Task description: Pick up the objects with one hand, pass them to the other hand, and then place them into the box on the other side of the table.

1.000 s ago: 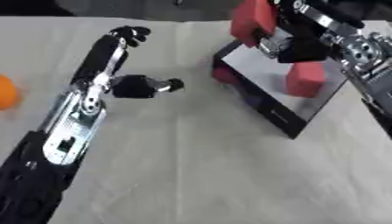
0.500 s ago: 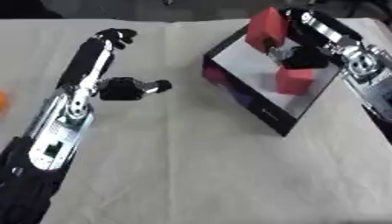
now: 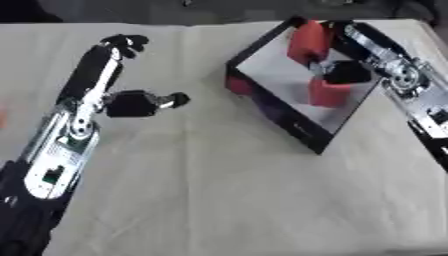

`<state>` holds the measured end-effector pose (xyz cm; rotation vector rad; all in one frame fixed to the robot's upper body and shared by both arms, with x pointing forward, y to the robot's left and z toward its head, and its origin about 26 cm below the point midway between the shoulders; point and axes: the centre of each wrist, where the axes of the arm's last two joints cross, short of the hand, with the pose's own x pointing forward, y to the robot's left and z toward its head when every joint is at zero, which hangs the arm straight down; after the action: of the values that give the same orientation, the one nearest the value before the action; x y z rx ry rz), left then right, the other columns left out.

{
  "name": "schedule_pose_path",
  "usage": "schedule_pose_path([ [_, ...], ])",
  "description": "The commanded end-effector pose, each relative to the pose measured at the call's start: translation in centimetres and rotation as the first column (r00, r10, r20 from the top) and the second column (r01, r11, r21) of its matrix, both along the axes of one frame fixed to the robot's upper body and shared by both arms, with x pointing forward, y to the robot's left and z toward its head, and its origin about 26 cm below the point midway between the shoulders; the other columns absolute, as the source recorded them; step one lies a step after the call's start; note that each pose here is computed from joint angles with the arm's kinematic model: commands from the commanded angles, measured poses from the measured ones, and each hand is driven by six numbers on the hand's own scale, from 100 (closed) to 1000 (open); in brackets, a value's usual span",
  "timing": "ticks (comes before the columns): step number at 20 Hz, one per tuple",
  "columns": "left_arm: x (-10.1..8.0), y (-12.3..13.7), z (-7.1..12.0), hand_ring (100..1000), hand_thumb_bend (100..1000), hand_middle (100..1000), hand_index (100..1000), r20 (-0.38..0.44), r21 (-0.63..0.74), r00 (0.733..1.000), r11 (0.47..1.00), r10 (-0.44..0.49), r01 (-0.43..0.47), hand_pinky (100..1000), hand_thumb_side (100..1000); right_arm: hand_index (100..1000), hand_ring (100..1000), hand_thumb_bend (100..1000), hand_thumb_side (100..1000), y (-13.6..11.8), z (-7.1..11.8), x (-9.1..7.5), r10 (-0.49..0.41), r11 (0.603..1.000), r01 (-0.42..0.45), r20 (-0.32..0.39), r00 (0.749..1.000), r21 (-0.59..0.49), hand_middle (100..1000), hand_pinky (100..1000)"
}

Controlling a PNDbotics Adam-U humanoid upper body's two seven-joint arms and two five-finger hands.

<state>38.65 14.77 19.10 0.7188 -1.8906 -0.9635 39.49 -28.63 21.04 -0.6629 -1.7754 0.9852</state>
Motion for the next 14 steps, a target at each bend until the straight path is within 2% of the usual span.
schedule_pose_path([
  [1, 0.05, 0.39, 1.0, 766, 862, 732, 865, 0.029, -0.005, 1.0, 1.0, 0.005, -0.004, 828, 500, 907, 863, 100, 213, -0.74, 1.11, 0.0, -0.006, 0.999, 0.007, 0.026, 1.0, -0.044, 870, 901],
  [4, 0.05, 0.37, 1.0, 766, 863, 732, 865, 0.028, -0.005, 1.0, 1.0, 0.004, -0.004, 828, 498, 1000, 933, 100, 210, -0.79, 1.19, 0.0, -0.001, 0.998, 0.002, 0.02, 1.0, -0.061, 950, 947],
  [6, 0.04, 0.35, 0.99, 766, 863, 732, 865, 0.028, -0.005, 1.0, 1.0, 0.003, -0.003, 828, 499, 1000, 977, 100, 209, -0.81, 1.28, -0.02, -0.001, 0.997, 0.003, 0.018, 1.0, -0.072, 1000, 976],
  [8, 0.03, 0.31, 0.98, 766, 866, 733, 866, 0.027, -0.005, 1.0, 1.0, 0.002, -0.001, 828, 499, 1000, 1000, 100, 152, -0.81, 1.33, -0.04, -0.002, 0.996, 0.003, 0.014, 1.0, -0.091, 1000, 1000],
  [12, 0.03, 0.28, 0.96, 767, 869, 733, 866, 0.025, -0.004, 1.0, 1.0, 0.001, -0.001, 828, 500, 1000, 1000, 100, 211, -1.01, 1.41, 0.05, -0.031, 0.994, 0.031, 0.007, 1.0, -0.107, 1000, 1000],
  [14, 0.03, 0.28, 0.96, 767, 869, 733, 866, 0.025, -0.004, 1.0, 1.0, 0.001, -0.001, 827, 500, 1000, 1000, 100, 203, -1.04, 1.42, 0.05, -0.039, 0.994, 0.039, 0.005, 0.999, -0.104, 1000, 1000],
])
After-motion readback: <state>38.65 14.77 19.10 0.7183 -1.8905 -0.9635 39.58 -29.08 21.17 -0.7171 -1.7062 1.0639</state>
